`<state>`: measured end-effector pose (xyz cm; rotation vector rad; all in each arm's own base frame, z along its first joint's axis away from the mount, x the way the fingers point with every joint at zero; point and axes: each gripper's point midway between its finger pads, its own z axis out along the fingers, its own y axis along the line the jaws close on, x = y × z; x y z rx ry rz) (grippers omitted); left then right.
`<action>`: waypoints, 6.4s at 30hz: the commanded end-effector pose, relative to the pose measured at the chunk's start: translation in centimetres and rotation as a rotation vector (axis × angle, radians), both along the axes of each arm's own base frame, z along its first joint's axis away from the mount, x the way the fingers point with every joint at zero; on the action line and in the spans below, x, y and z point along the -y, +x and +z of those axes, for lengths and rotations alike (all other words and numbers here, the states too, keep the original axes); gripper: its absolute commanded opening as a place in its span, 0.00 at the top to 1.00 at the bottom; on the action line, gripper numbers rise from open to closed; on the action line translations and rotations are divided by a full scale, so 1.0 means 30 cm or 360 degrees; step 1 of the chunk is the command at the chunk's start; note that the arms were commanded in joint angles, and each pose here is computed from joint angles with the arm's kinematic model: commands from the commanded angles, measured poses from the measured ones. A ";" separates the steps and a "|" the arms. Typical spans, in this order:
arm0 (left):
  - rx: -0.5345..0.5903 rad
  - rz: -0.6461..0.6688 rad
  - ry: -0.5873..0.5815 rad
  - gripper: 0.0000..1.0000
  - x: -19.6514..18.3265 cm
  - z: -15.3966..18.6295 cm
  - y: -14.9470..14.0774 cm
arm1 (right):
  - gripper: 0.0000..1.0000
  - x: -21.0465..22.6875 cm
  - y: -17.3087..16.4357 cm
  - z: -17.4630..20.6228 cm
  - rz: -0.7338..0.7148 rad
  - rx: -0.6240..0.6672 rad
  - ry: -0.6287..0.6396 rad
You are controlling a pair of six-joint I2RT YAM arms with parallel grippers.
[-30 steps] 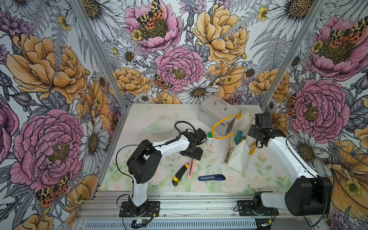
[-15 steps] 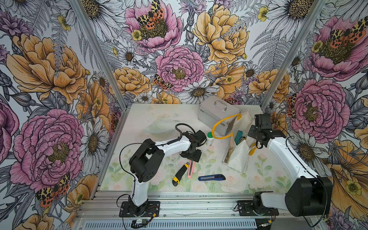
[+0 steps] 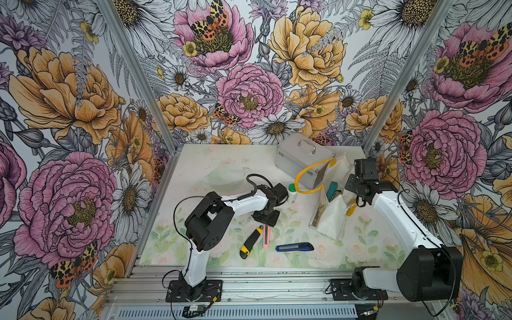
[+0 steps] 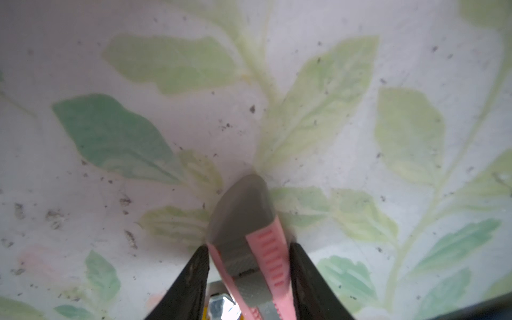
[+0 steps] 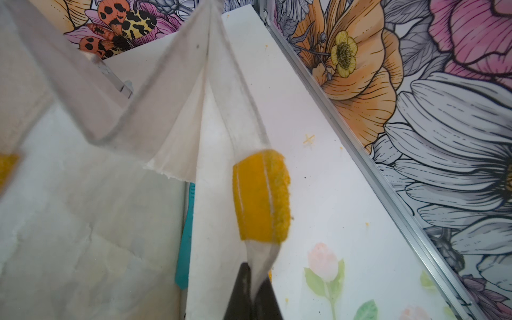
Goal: Place the art knife into the pouch
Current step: Pick up the utility knife at the center of the board, then place the utility knife in the pouch, then pick up the utility knife at the center of the board.
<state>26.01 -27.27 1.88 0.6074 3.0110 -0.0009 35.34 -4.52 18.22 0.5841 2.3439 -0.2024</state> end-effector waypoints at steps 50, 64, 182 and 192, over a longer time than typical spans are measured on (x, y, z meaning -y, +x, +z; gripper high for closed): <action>0.0773 -0.0113 -0.0406 0.71 0.194 0.601 0.463 | 1.00 0.019 0.016 0.023 -0.0018 0.0004 -0.0035; 0.1129 -0.0326 -0.0805 0.71 0.436 0.977 0.541 | 1.00 0.021 0.001 0.027 -0.0027 0.0015 -0.0039; 0.0267 -0.0263 -0.0059 0.09 -0.121 0.202 -0.081 | 1.00 0.039 0.024 -0.013 -0.0009 -0.0060 -0.0057; 0.0079 -0.0227 0.0000 0.14 -0.180 0.108 -0.188 | 1.00 0.037 0.015 -0.023 -0.0023 -0.0064 -0.0042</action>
